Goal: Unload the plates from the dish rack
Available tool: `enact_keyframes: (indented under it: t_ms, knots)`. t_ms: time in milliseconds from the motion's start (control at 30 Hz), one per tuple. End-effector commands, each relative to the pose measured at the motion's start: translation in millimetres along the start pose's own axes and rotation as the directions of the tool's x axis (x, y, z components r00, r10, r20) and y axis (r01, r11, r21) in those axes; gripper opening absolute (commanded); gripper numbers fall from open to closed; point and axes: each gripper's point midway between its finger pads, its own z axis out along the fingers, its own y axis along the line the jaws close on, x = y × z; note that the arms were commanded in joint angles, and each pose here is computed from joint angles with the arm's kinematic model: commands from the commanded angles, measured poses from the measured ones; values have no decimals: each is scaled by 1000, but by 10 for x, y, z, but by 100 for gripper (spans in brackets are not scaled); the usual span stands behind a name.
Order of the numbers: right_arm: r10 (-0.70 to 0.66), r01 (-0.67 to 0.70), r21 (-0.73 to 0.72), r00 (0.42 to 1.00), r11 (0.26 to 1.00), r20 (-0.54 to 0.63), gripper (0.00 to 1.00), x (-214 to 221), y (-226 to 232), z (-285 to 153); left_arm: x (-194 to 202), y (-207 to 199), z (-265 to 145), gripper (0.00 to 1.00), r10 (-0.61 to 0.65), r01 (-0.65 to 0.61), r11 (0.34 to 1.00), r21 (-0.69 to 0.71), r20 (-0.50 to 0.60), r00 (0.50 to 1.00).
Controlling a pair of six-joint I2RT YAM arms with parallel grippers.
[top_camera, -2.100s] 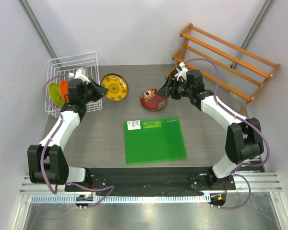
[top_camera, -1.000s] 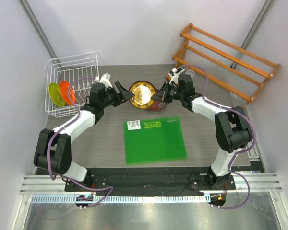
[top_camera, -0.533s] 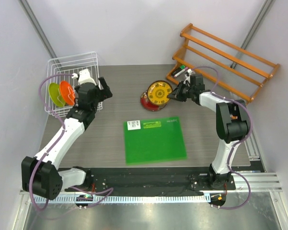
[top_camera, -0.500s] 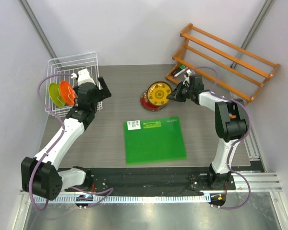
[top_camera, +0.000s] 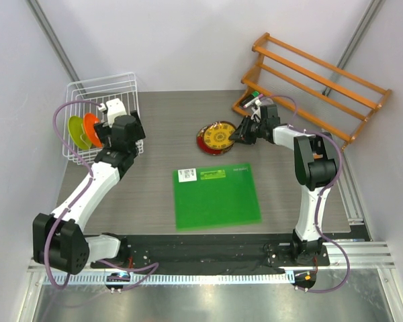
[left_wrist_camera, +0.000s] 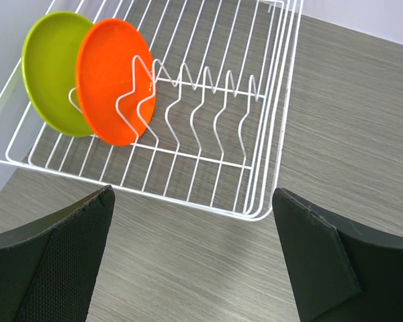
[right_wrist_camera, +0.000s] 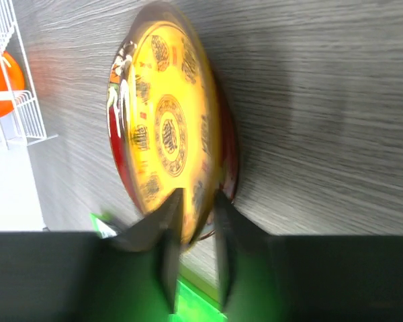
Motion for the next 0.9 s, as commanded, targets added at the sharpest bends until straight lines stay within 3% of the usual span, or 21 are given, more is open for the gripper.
enact_keyframes:
  t_ms: [0, 200, 533, 867]
  knots:
    - [-60, 60, -69, 998, 996, 1, 37, -91, 241, -30, -153, 71, 52, 100, -9, 11, 999, -45, 26, 1000]
    - [-92, 92, -54, 996, 994, -12, 52, -62, 258, -55, -128, 64, 87, 99, -12, 12, 999, -41, 9, 1000]
    - [-216, 220, 28, 971, 975, -102, 56, 106, 374, -48, -79, 126, 156, 100, -24, 23, 999, -45, -23, 999]
    - [-235, 232, 321, 972, 918, -29, 61, -86, 10, -322, -33, 241, 251, 100, -42, 38, 996, -75, -47, 998]
